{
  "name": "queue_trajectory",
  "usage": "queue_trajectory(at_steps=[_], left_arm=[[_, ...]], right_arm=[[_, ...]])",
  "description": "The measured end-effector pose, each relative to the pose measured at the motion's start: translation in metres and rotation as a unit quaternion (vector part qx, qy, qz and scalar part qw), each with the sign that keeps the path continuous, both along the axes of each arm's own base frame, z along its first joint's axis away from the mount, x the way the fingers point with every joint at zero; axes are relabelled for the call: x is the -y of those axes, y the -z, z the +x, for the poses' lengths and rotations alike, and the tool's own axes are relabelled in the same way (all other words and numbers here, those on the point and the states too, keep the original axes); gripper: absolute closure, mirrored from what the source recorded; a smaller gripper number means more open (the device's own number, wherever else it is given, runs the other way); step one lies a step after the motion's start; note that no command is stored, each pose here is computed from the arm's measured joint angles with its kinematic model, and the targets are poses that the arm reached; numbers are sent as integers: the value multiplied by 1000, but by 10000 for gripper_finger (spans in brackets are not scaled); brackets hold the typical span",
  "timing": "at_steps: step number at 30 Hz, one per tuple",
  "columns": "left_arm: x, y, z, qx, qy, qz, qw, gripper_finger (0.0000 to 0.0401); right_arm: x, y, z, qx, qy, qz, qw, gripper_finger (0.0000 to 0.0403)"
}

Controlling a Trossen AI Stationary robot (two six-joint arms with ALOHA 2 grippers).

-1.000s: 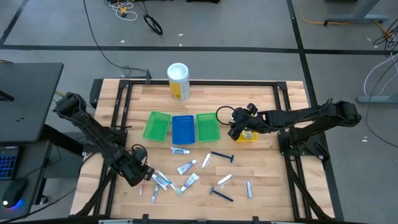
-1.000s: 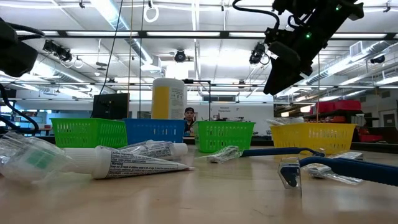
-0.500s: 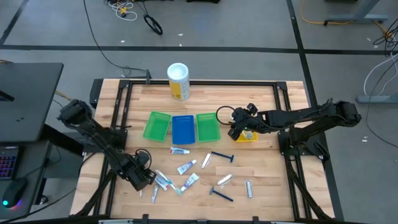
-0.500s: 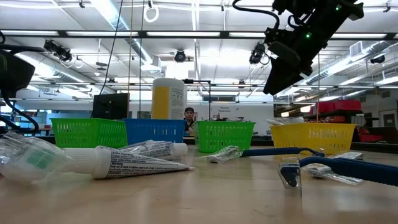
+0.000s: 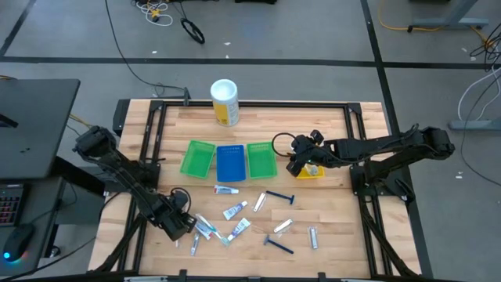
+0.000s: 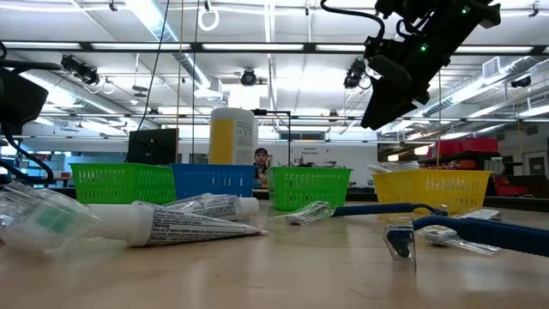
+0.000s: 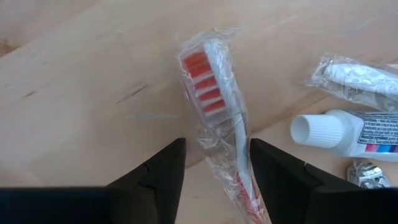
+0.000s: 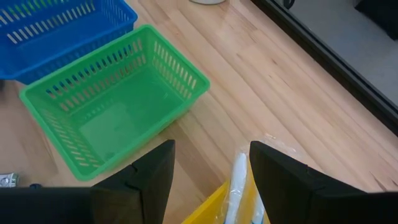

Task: Pick & Place Travel size toiletries
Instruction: Put the red and white toothbrush into the yellow bin

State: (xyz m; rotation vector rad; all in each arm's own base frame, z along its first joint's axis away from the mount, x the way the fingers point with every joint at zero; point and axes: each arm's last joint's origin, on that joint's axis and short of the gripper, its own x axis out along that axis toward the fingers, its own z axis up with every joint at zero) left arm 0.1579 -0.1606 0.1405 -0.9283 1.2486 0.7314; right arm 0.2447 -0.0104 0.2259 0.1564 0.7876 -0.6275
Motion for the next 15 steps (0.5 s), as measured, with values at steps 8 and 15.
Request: queue_trajectory(at_steps=[8, 15], left_arm=[[0, 0, 0, 1, -10, -4, 1000, 313], [0, 0, 0, -7, -16, -10, 1000, 384]], right_arm=[[0, 0, 0, 1, 0, 0, 1000, 184], [0, 0, 0, 1, 0, 0, 1000, 184]])
